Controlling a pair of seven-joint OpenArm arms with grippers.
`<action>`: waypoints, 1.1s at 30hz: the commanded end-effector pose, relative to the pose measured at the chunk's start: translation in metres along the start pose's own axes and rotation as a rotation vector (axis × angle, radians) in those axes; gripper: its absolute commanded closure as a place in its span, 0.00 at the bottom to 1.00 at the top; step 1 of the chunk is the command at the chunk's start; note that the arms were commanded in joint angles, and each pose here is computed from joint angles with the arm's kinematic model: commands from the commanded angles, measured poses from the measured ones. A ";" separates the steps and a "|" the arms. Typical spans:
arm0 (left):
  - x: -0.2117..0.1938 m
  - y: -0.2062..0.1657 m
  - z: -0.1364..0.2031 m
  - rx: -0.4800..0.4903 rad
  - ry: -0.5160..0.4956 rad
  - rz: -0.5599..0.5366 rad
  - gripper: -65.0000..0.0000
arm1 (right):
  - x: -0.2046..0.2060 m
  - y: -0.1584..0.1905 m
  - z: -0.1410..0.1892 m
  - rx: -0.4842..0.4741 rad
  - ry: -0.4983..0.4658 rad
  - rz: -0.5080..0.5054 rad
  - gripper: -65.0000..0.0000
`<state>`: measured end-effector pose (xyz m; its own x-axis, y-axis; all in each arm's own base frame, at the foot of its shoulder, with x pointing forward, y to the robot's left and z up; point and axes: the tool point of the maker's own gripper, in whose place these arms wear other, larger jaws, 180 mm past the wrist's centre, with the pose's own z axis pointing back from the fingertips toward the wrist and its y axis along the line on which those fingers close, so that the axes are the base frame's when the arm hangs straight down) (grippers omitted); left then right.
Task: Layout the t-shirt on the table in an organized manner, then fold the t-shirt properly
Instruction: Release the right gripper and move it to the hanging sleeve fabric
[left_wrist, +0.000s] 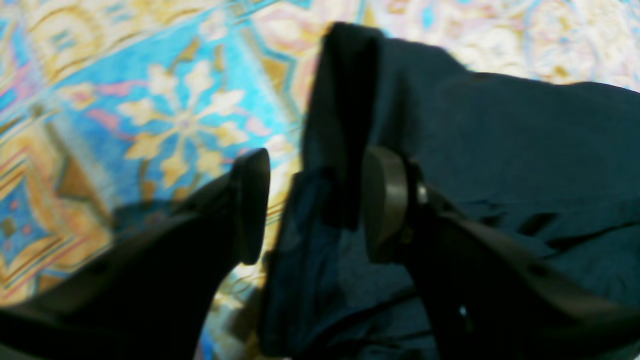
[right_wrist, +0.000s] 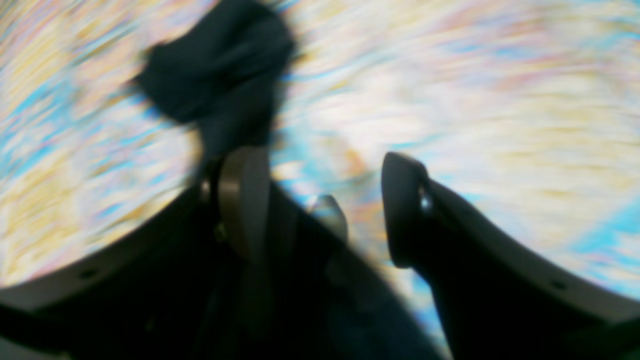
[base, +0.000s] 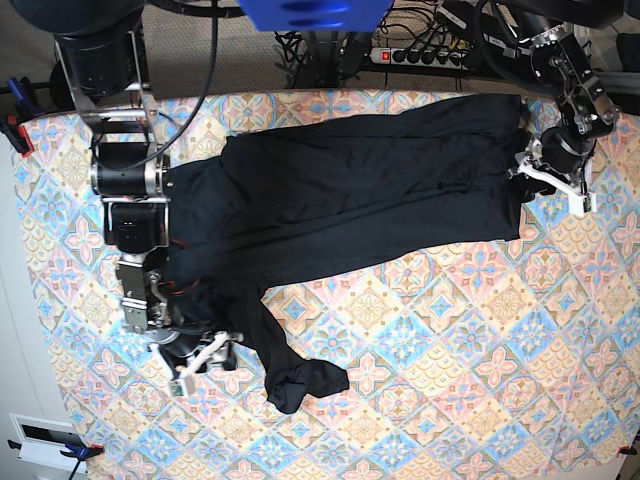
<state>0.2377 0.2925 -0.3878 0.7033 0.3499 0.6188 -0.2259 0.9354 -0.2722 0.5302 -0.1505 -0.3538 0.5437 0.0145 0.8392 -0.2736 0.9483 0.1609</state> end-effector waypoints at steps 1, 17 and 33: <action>0.011 0.005 0.007 0.013 -0.033 -0.018 0.55 | 0.041 0.003 0.000 -0.001 -0.099 0.016 0.47; 0.013 0.017 0.012 0.040 -0.048 0.002 0.55 | 0.012 0.020 -0.010 -0.027 -0.092 0.210 0.47; 0.013 0.017 0.013 0.041 -0.047 0.003 0.55 | 0.003 0.049 -0.023 -0.029 -0.089 0.179 0.47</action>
<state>0.2269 0.3074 -0.3881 0.6975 0.3701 0.6137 -0.2696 0.9289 -0.2539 0.5175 -0.0979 -0.3856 0.4842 0.1731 0.8577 -0.3360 0.9419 -0.0004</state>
